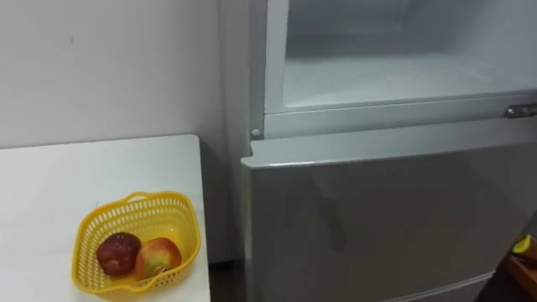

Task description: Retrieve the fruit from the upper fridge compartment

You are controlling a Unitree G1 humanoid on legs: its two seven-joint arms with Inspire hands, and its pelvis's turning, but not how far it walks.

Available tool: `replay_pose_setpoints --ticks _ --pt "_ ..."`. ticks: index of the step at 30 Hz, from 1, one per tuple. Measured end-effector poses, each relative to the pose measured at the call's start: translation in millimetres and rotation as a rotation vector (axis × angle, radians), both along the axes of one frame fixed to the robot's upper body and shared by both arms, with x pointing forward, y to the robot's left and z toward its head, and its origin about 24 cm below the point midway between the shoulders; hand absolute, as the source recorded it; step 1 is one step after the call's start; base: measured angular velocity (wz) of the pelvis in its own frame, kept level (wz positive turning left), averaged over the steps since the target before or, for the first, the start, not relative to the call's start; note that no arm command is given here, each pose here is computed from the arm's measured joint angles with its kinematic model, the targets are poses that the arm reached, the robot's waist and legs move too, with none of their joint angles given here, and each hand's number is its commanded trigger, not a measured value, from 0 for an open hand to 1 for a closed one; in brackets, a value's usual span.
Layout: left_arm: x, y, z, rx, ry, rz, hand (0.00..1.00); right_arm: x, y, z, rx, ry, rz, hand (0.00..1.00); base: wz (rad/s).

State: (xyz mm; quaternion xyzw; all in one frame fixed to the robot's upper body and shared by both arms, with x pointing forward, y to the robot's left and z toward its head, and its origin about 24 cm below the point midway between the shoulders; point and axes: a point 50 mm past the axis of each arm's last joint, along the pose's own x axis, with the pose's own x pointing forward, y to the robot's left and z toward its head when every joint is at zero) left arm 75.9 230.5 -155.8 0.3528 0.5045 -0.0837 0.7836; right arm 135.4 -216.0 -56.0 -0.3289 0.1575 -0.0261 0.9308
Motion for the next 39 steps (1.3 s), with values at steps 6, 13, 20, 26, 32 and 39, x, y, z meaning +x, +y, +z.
replay_pose_setpoints --ticks 6,13,20,26,32,39 --pt "-2 0.0 0 -0.003 -0.007 0.01 0.0 -35 -14 -39 0.077 0.204 -0.171 0.0 0.0" --pt "-8 3.4 1 -0.024 -0.029 0.123 0.0 -83 -41 -73 0.237 0.411 -0.556 0.0 0.03" --pt "-19 5.2 -3 -0.015 0.014 0.195 0.0 -113 -35 -103 0.35 0.68 -0.766 0.0 0.05" --pt "-30 7.0 -5 0.012 0.069 0.216 0.0 -105 -21 -109 0.426 0.772 -0.665 0.0 0.0" --pt "-39 5.9 -7 0.023 0.113 0.237 0.0 -93 -18 -110 0.456 0.787 -0.643 0.0 -0.01" --pt "-46 2.1 -8 0.016 0.127 0.257 0.0 -97 -25 -110 0.523 0.751 -0.802 0.0 0.08"
